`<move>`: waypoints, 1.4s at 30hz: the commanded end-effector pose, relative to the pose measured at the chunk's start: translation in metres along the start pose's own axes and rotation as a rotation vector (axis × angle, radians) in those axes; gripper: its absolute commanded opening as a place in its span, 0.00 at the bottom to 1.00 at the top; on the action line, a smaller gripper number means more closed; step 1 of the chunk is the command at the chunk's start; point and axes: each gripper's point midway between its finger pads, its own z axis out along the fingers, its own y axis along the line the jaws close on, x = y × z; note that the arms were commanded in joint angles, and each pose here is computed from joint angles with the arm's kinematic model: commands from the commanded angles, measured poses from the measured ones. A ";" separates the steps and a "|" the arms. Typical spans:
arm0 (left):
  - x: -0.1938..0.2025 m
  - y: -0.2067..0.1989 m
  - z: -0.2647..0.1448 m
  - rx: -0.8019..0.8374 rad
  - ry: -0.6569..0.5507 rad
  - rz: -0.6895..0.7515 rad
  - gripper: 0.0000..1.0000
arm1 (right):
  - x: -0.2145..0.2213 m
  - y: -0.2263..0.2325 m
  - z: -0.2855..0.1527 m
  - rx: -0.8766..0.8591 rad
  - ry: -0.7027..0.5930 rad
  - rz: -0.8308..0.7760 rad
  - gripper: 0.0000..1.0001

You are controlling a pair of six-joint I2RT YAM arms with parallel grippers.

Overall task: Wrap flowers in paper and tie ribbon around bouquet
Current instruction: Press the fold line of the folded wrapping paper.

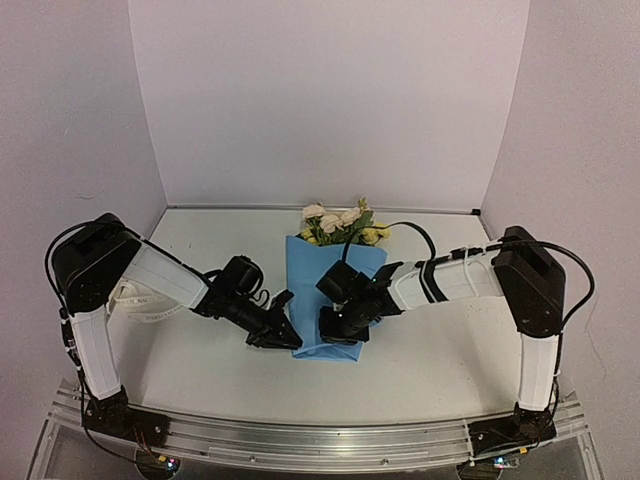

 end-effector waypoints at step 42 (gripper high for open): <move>-0.009 -0.037 -0.008 0.087 -0.032 0.046 0.11 | 0.031 0.021 0.026 0.022 0.096 -0.038 0.07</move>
